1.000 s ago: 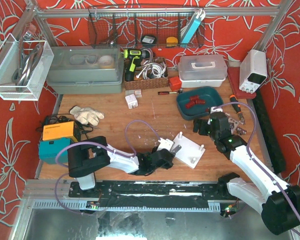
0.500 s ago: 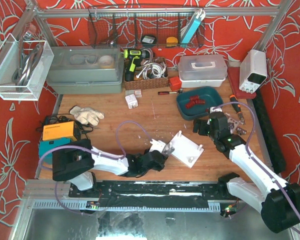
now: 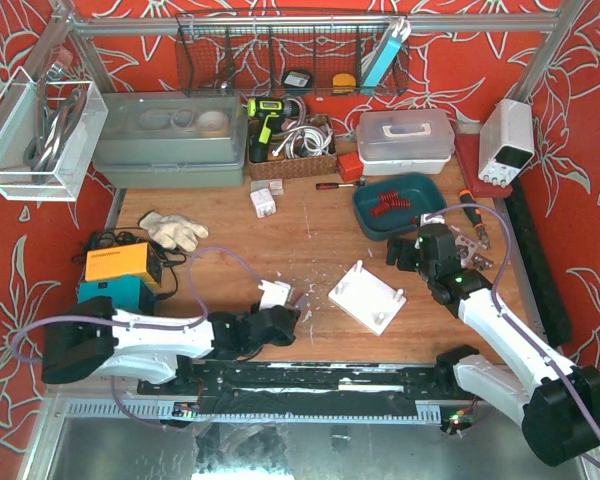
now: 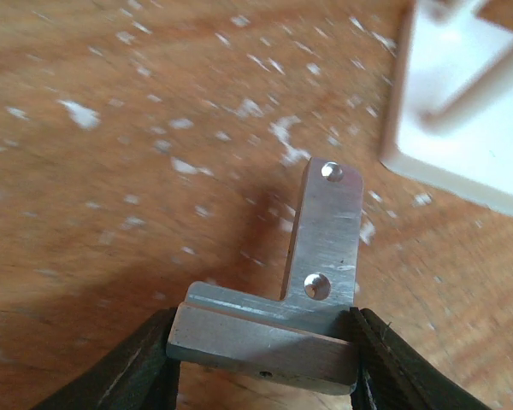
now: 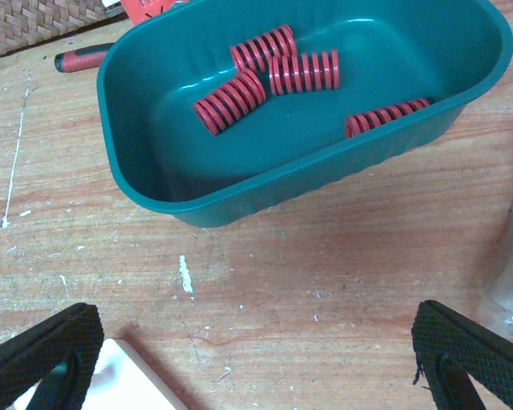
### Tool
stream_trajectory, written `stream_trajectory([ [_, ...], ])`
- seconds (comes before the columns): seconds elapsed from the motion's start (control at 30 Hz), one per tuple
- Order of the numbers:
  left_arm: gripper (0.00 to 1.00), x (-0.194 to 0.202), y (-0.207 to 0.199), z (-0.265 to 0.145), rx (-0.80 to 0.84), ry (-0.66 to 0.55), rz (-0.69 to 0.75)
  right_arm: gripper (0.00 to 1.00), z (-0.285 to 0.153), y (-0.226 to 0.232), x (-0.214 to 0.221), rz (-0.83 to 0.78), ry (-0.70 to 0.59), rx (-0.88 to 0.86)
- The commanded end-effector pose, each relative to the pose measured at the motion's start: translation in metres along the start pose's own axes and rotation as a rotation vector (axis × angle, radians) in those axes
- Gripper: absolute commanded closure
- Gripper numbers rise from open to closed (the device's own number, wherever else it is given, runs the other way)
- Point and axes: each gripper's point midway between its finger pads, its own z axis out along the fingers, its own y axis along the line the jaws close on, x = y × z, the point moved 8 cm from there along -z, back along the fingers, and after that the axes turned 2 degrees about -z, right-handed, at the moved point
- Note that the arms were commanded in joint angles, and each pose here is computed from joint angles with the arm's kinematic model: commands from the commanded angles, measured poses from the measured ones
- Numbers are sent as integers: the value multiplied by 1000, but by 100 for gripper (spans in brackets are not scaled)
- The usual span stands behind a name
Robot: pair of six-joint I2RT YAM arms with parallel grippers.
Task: Install the large spring
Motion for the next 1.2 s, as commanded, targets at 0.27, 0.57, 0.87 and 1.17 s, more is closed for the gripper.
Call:
stream_trajectory([
  [0.27,69,-52,110,-30,-290,-323,-378,1,2,0,3,4,-2,-1],
  [0.57,75,-53,180,-34,-506,-398,-695,1,3,3,4,6,7,-22],
  [0.87,68,-46,205,-15,-614,-300,-755,1,0,1,3,5,-5,-13],
  [1.17,40,-47,207,-15,-644,-272,-762,1,2,1,3,3,7,-6],
])
